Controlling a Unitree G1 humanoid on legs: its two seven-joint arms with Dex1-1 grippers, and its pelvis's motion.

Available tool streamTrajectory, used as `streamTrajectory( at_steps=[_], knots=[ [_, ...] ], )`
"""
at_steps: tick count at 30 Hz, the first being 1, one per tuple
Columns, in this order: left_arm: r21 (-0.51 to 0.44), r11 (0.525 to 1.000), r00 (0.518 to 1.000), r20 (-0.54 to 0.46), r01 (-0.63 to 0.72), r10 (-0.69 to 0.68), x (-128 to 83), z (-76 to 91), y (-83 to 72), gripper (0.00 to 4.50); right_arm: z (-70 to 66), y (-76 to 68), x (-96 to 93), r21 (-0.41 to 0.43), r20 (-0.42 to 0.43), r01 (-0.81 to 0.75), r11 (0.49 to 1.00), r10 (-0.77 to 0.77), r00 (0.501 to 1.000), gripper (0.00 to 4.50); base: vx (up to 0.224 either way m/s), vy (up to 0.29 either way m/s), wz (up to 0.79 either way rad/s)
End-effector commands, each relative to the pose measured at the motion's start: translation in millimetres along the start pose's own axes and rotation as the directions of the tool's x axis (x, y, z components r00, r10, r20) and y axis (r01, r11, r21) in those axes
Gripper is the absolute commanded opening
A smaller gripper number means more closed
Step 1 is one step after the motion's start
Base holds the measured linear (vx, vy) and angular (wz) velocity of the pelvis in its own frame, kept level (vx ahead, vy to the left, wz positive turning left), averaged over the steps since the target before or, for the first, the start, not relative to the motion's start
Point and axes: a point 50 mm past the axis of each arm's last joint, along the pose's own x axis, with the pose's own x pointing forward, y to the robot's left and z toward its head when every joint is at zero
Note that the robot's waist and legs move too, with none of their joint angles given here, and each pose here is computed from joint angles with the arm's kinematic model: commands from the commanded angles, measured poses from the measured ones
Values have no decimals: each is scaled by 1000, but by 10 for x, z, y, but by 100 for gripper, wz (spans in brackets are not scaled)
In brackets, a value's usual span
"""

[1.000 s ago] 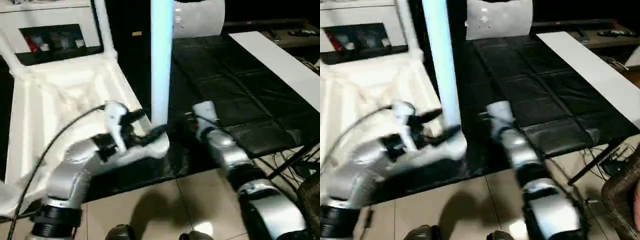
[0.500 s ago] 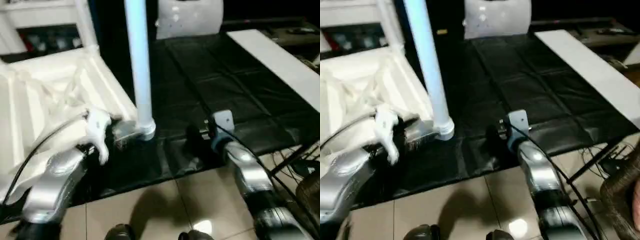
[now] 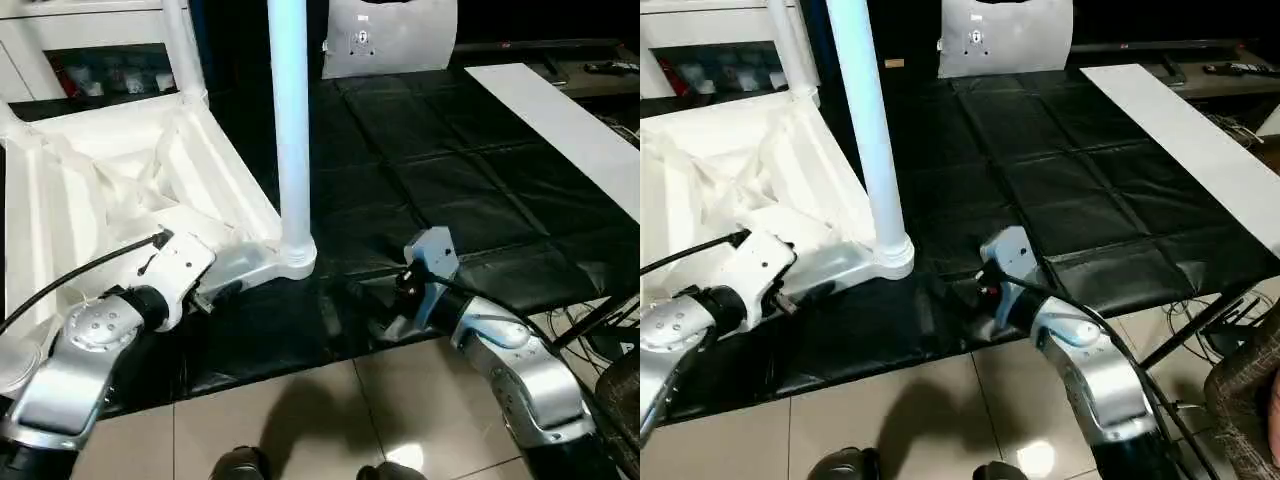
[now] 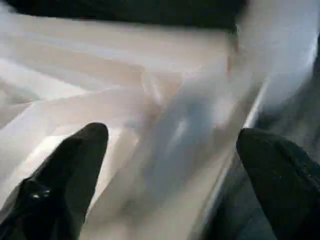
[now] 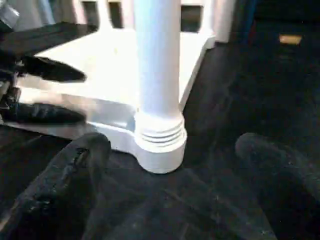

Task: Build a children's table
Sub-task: Rotate table base

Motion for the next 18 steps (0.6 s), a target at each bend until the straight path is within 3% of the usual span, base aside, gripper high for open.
streamTrajectory(
  at_steps=[1, 2, 3, 9, 13, 18],
  knots=[
    [-210, 974, 985, 125, -87, 115, -184, 127, -69, 447, 16, 31, -100, 50, -28, 40, 998, -39, 999, 450, 0, 0, 0],
    [-220, 971, 984, 127, -97, 127, -205, 120, -89, 447, 12, 37, -111, 56, -27, 44, 997, -43, 999, 450, 0, 0, 0],
    [-271, 947, 970, 120, -173, 212, -342, 65, -221, 447, -16, 77, -190, 78, -27, 74, 994, -72, 997, 450, 0, 0, 0],
    [-255, 935, 949, 132, -248, 287, -397, 45, -408, 447, -51, 133, -201, 95, -24, 135, 986, -133, 991, 450, -1, -10, 15],
    [-255, 919, 935, 110, -301, 337, -359, 51, -403, 447, -52, 151, -166, 54, -23, 144, 988, -143, 989, 450, 1, -52, 54],
    [-248, 914, 939, 40, -322, 342, -390, -8, -440, 447, -121, 99, -216, 126, -71, 212, 969, -204, 976, 450, -26, -169, 67]
  ],
)
